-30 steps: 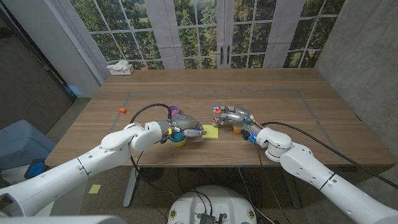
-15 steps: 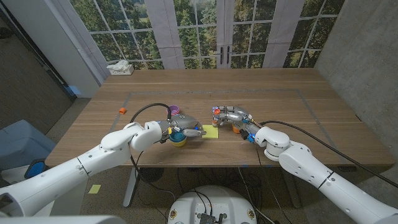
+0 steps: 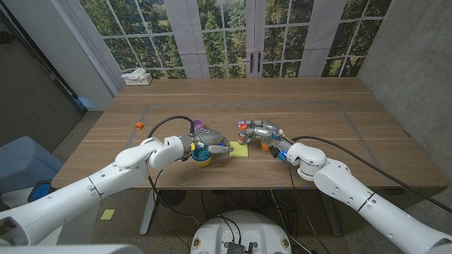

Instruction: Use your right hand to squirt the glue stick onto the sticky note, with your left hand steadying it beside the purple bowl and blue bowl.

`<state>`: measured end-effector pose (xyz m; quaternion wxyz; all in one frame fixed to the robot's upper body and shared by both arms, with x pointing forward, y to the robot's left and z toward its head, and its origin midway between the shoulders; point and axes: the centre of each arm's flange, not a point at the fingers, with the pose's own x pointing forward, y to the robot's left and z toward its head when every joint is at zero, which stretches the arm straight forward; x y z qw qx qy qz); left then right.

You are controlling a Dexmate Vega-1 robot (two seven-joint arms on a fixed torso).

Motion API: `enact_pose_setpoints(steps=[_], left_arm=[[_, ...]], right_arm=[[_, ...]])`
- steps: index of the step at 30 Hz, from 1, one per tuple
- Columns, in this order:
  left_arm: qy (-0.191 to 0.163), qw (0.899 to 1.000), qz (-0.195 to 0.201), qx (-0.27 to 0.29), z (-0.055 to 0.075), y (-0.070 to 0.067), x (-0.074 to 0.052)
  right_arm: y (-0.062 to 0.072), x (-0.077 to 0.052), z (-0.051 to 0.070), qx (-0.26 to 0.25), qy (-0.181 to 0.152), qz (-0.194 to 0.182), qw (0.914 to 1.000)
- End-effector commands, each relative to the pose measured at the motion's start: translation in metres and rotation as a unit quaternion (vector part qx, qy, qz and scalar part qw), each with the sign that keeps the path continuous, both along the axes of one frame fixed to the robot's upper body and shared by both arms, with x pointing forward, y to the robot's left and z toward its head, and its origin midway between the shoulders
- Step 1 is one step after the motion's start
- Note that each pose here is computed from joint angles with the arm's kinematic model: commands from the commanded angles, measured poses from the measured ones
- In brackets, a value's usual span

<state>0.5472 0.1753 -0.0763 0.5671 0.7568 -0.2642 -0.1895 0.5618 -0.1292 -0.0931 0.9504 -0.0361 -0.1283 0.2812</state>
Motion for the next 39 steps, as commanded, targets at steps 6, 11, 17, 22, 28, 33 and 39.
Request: enact_pose_setpoints(steps=[6,11,17,22,28,33,39], left_arm=[[0.0,1.0,-0.003,0.003,0.002,0.003,0.005],[0.002,1.0,-0.004,0.003,0.002,0.002,0.004],[0.001,1.0,-0.004,0.0,0.002,0.002,0.004],[0.003,1.0,-0.004,-0.001,0.001,0.003,0.004],[0.001,1.0,-0.005,0.0,0.002,0.002,0.004],[0.001,1.0,-0.005,0.0,0.002,0.002,0.004],[-0.001,1.0,-0.004,0.0,0.002,0.001,0.004]], right_arm=[[0.011,-0.011,0.002,-0.07,-0.037,-0.036,0.9962],[0.014,-0.011,0.002,-0.08,-0.047,-0.045,0.9947],[0.017,-0.006,-0.003,-0.081,-0.039,-0.046,0.9949],[0.018,-0.003,-0.006,-0.086,-0.034,-0.055,0.9942],[0.016,-0.002,-0.008,-0.09,-0.023,-0.059,0.9939],[0.013,-0.001,-0.012,-0.098,-0.011,-0.067,0.9928],[0.009,-0.001,-0.014,-0.114,0.009,-0.071,0.9909]])
